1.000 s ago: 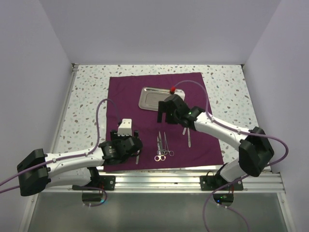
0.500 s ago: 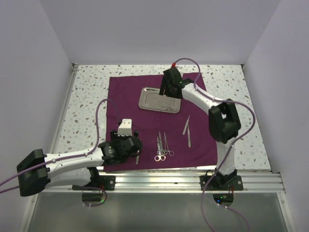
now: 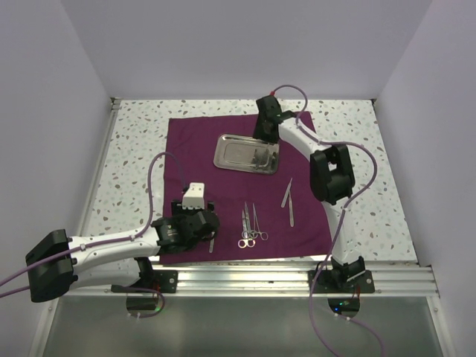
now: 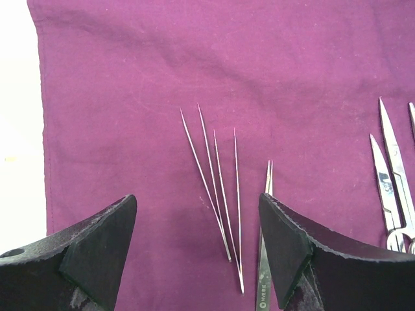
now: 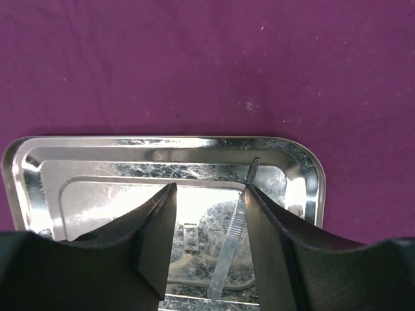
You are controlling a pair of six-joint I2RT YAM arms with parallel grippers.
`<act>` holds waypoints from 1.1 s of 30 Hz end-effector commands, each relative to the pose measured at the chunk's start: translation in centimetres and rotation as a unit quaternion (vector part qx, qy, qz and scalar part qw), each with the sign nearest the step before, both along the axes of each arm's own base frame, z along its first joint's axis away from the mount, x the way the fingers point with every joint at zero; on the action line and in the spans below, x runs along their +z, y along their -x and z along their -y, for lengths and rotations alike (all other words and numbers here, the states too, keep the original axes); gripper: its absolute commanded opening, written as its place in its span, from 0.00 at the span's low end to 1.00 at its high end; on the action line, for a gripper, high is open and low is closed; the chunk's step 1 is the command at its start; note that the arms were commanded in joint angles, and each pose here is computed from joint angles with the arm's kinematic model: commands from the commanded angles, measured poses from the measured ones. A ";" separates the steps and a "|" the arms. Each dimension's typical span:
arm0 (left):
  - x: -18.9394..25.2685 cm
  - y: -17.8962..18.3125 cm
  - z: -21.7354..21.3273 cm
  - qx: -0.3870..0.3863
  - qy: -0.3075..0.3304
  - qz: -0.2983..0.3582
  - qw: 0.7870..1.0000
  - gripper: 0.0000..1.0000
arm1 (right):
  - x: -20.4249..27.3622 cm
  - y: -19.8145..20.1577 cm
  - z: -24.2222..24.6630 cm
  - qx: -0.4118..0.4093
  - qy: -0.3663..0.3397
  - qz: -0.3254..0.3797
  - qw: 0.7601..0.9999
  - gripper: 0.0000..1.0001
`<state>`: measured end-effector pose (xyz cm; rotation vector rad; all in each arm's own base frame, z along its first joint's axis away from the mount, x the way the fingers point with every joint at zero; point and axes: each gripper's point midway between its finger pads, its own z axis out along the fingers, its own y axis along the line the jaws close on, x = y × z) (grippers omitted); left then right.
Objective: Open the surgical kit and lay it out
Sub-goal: Pick up the medical item from the container.
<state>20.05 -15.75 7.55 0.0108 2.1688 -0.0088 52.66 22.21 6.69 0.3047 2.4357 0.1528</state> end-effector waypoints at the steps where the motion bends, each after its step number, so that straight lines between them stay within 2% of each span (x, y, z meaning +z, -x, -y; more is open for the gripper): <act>1: 0.4 -0.3 0.4 -0.003 0.010 0.014 1.000 0.80 | -0.5 -0.1 -0.5 0.008 -0.004 -0.011 1.000 0.49; 21: 0.0 -0.3 0.5 -0.007 -0.001 0.010 1.000 0.80 | -6.1 0.3 1.7 -0.017 0.004 -0.059 0.998 0.43; 27: 0.0 -0.4 0.4 -0.005 -0.003 0.009 1.000 0.80 | -7.8 -0.9 1.5 -0.016 0.013 -0.075 0.997 0.34; 33: 0.1 -0.3 0.5 -0.007 0.001 0.009 1.000 0.80 | -9.5 -1.0 1.2 -0.003 0.018 -0.099 0.995 0.16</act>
